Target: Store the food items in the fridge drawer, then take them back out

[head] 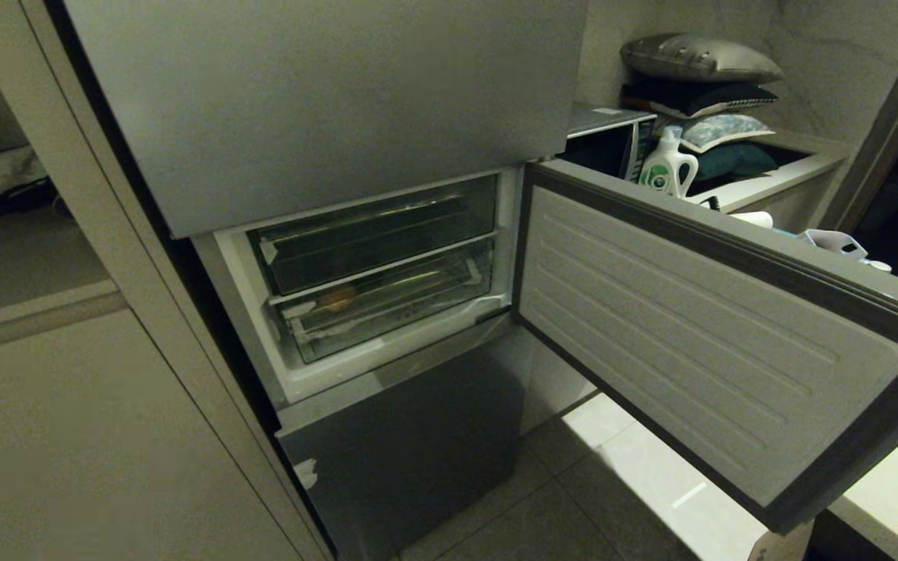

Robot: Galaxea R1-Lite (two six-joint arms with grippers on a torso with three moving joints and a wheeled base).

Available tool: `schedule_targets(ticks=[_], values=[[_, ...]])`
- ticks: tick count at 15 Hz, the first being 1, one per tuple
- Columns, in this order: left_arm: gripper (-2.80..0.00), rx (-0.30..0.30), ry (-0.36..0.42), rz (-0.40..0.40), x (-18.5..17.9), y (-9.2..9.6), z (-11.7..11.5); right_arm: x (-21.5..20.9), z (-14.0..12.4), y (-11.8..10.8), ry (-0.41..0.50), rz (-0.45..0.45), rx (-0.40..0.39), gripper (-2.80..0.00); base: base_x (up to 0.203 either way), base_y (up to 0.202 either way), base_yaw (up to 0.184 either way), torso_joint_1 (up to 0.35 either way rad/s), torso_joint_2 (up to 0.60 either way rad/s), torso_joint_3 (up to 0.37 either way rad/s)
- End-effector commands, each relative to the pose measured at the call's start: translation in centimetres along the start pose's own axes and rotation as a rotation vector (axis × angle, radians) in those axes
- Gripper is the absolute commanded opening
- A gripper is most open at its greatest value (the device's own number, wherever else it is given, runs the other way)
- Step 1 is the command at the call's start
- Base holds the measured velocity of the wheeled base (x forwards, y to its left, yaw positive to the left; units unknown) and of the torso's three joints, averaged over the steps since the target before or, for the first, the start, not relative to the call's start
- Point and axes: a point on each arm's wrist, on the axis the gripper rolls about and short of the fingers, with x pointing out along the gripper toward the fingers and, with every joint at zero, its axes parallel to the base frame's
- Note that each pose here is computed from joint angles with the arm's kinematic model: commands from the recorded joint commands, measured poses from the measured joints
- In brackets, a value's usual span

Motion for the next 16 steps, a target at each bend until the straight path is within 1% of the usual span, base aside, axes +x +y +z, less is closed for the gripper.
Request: schedule_targets(ticks=[1,6,12,16], values=[[-2.8,0.0,0.002,0.0,0.0,0.0,0.0,0.2,-0.3,0.0,0.024,0.037,0.006,-2.8,0.0,0.0,0.0,0.0,0.0,0.0],[-2.8,0.0,0.002,0.0,0.0,0.0,0.0,-1.0,-0.3,0.4,0.008,0.059,-0.001,-2.8,0.0,0.0,0.0,0.0,0.0,0.0],[-2.8,0.0,0.002,0.0,0.0,0.0,0.0,-1.9,-1.0,0.5,0.022,0.088,-0.004,-2.8,0.0,0.0,0.0,0.0,0.0,0.0],[-2.8,0.0,0.002,0.0,0.0,0.0,0.0,-2.0,-0.9,0.6,0.019,0.1,-0.005,-2.8,0.0,0.0,0.0,0.0,0.0,0.0]])
